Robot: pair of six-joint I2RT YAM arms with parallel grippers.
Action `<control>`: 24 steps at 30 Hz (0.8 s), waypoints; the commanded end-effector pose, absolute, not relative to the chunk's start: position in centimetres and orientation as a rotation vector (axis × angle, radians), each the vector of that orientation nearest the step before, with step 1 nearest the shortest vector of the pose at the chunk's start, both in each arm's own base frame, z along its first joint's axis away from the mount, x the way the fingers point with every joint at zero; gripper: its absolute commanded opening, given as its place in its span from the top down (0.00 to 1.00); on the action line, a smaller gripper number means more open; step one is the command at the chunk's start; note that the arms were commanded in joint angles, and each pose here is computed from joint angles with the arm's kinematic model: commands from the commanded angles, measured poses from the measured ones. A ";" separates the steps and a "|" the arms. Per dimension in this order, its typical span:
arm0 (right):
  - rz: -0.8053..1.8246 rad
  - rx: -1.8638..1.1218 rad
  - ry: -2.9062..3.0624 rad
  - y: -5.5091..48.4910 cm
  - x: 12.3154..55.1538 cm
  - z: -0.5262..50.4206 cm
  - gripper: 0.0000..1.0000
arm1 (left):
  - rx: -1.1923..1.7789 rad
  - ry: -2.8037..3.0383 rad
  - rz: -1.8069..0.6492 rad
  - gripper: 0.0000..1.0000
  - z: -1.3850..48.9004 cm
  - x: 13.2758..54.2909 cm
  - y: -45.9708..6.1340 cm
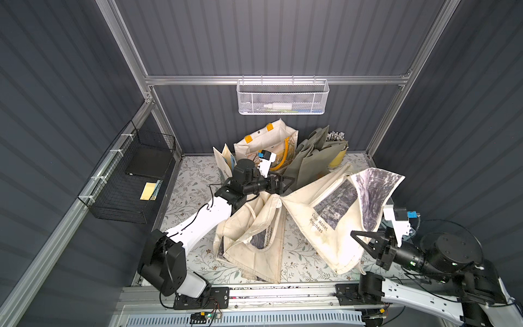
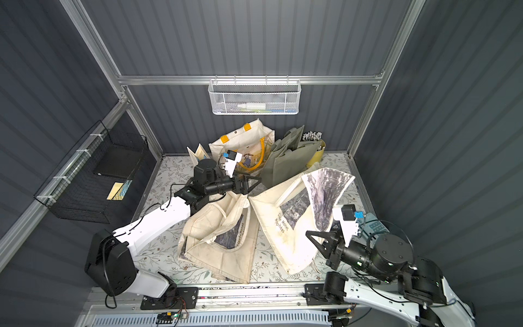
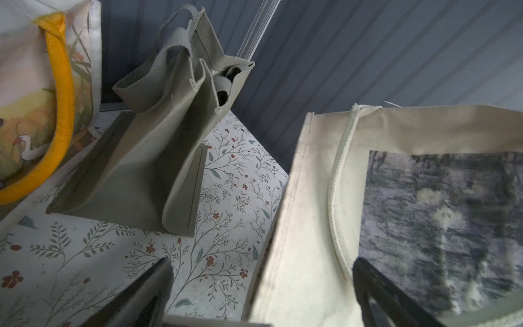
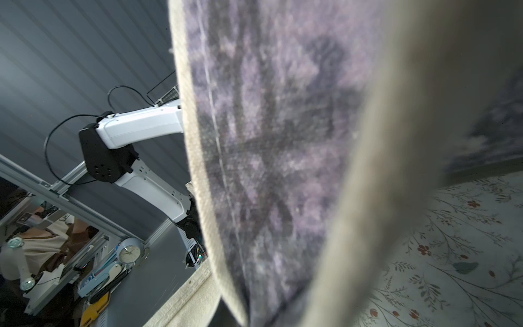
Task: Put away the canvas bag
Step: Press the canvas bag at the center of the board.
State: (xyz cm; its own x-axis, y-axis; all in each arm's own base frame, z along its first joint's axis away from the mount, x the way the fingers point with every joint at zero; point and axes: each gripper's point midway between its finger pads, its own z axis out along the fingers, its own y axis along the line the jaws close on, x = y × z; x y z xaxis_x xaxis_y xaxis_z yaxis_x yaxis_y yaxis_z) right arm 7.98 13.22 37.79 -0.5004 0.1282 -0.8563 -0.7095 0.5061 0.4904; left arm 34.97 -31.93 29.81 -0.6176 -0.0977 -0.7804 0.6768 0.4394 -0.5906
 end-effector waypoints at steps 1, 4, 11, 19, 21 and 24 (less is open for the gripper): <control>1.196 -0.506 1.686 12.3 7.0 41.6 1.00 | 0.489 1.933 -1.536 0.01 30.0 33.8 -32.4; 1.161 -0.477 1.685 10.9 7.2 43.0 1.00 | 0.506 1.947 -1.589 0.01 29.7 33.9 -33.1; 1.064 -0.388 1.683 9.5 8.8 44.1 1.00 | 0.621 1.927 -1.326 0.01 30.6 32.7 -34.6; 0.984 -0.205 1.713 8.0 11.2 44.4 1.00 | 0.774 1.656 -0.795 0.01 32.9 28.8 -36.7; 0.971 -0.211 1.730 8.6 11.5 44.4 1.00 | 0.857 1.578 -0.685 0.01 33.2 27.0 -37.8; 0.935 -0.183 1.768 8.5 11.9 44.2 1.00 | 0.926 1.506 -0.597 0.01 33.4 25.3 -38.6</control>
State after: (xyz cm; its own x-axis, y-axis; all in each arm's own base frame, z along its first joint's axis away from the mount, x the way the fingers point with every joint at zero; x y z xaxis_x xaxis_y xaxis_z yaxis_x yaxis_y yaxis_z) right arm 10.25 9.43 42.73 -0.4610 0.2362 -0.8554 -0.6063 0.6200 0.4980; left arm 26.07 -38.93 32.50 -0.1750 0.1191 -0.9773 0.8531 0.5138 -0.0901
